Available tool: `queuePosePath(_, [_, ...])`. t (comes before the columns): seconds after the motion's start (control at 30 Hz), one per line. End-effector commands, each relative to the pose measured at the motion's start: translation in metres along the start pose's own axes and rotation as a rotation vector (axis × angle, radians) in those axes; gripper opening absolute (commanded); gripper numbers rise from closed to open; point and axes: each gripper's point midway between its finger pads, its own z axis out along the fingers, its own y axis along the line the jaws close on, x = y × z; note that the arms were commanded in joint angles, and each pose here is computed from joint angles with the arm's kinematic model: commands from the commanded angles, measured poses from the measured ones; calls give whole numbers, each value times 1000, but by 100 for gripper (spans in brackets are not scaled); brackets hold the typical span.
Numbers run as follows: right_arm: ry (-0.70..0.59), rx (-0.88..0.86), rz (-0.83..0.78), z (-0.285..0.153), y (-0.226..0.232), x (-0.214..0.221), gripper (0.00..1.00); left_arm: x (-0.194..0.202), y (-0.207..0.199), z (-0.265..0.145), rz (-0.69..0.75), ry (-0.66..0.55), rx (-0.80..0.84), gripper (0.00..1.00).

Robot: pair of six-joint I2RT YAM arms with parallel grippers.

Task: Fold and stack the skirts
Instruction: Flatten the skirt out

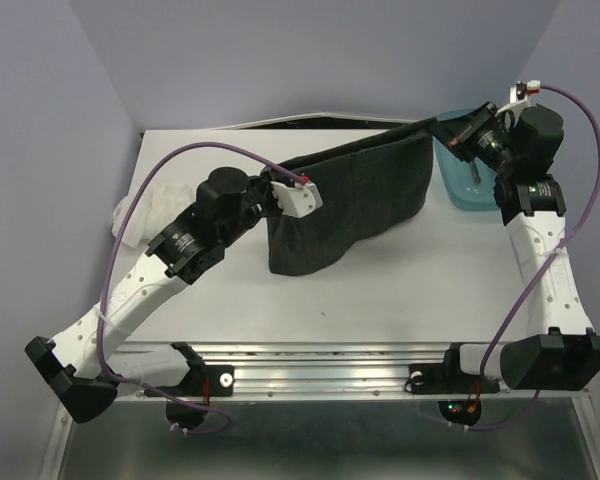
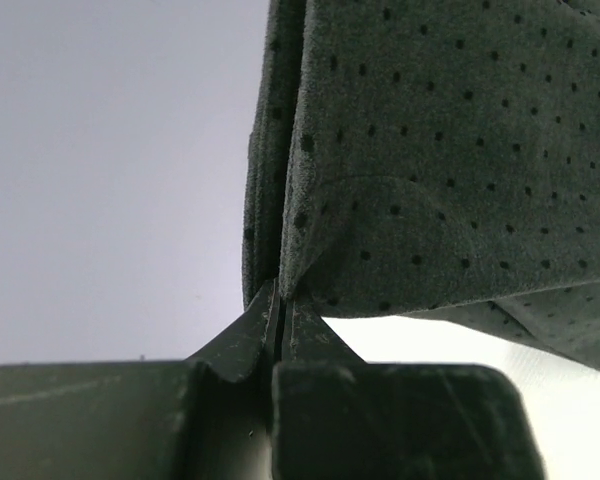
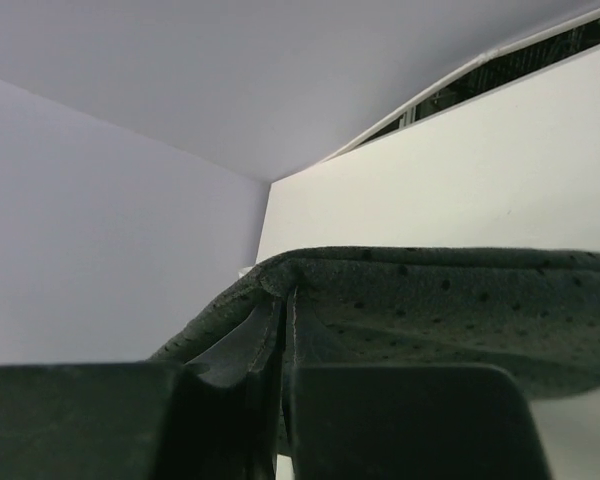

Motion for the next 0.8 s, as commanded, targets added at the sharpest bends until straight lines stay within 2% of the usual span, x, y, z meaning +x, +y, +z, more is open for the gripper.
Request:
queuePosePath(0.0, [-281,49,-177,-19,10,-72,1,33,42,-17,-44,220,-179,0])
queuePosePath(0.07, [-290,36,-202,-19,17,-77,1,45,51,-6,-62,332,-232,0])
queuePosePath(0.1, [-288,29,-201,-18,18,-78,1,42,50,-2,-82,337,-212,0])
queuePosePath(0.17, [-266,13,-201,-11,19,-77,1,17,50,8,-143,269,-127,0])
queuePosePath(0.2, [-247,-12,-214,-10,24,-75,1,7,26,13,-189,231,-18,0])
queuePosePath(0.23, [-242,-11,-217,-10,24,-74,1,5,18,15,-218,238,-3,0])
queuePosePath(0.27, [-242,-10,-226,-11,24,-74,1,6,6,25,-240,265,36,0])
queuePosePath(0.3, [-244,-5,-255,-12,23,-74,1,19,-9,24,-260,349,89,0])
queuePosePath(0.33, [-242,5,-265,-14,21,-73,1,32,-23,36,-369,429,102,0])
queuePosePath(0.4, [-261,20,-299,-21,21,-75,1,49,-5,32,-494,492,4,0])
queuePosePath(0.47, [-278,12,-317,-27,26,-76,1,64,25,26,-526,520,-152,0])
queuePosePath(0.57, [-283,-4,-305,-26,28,-77,1,57,55,20,-581,473,-281,0])
queuePosePath(0.63, [-272,-9,-300,-24,30,-77,1,44,62,16,-611,407,-281,0])
queuePosePath(0.7, [-278,-27,-321,-28,39,-80,1,28,81,0,-637,288,-344,0])
queuePosePath(0.73, [-283,-35,-335,-32,43,-80,1,19,95,-23,-650,219,-394,0])
queuePosePath(0.77, [-285,-37,-358,-36,45,-79,1,20,96,-27,-655,191,-422,0])
